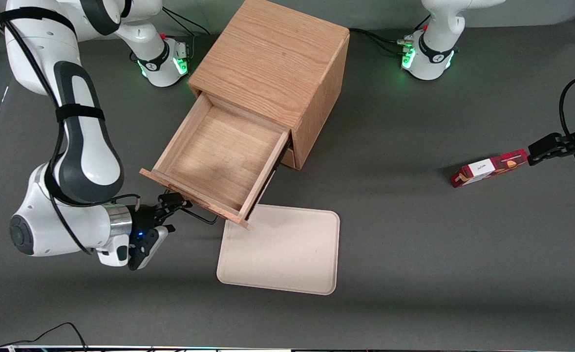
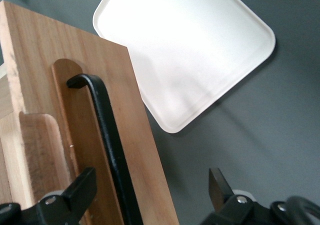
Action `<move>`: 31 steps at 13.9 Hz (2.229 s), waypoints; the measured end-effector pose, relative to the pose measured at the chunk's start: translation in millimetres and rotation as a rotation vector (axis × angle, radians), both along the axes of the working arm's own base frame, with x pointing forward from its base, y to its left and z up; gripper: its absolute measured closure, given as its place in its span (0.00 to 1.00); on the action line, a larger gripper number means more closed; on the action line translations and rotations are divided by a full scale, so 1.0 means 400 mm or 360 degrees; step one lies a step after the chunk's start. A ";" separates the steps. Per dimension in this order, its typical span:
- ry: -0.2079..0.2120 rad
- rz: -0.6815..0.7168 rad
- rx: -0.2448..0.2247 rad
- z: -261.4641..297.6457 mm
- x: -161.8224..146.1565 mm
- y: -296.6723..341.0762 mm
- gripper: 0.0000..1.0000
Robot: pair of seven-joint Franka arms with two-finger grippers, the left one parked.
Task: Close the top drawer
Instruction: 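Press the right gripper against the drawer front beside the black handle, then push the drawer into the cabinet with the right gripper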
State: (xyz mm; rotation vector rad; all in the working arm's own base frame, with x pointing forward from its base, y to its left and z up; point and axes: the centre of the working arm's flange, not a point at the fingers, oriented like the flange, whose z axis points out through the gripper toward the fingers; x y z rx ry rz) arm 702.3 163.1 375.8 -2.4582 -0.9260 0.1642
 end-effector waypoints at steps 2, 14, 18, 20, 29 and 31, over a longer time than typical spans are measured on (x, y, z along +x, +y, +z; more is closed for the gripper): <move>0.0010 0.0019 -0.0018 -0.014 -0.004 0.011 0.00; 0.0062 0.0163 -0.0065 -0.064 -0.043 0.095 0.00; 0.0083 0.0219 -0.0099 -0.055 -0.082 0.124 0.00; 0.0092 0.0248 -0.0118 -0.045 -0.108 0.144 0.00; 0.0123 0.0232 -0.0143 -0.017 -0.220 0.234 0.00; 0.0127 0.0227 -0.0149 -0.031 -0.237 0.245 0.00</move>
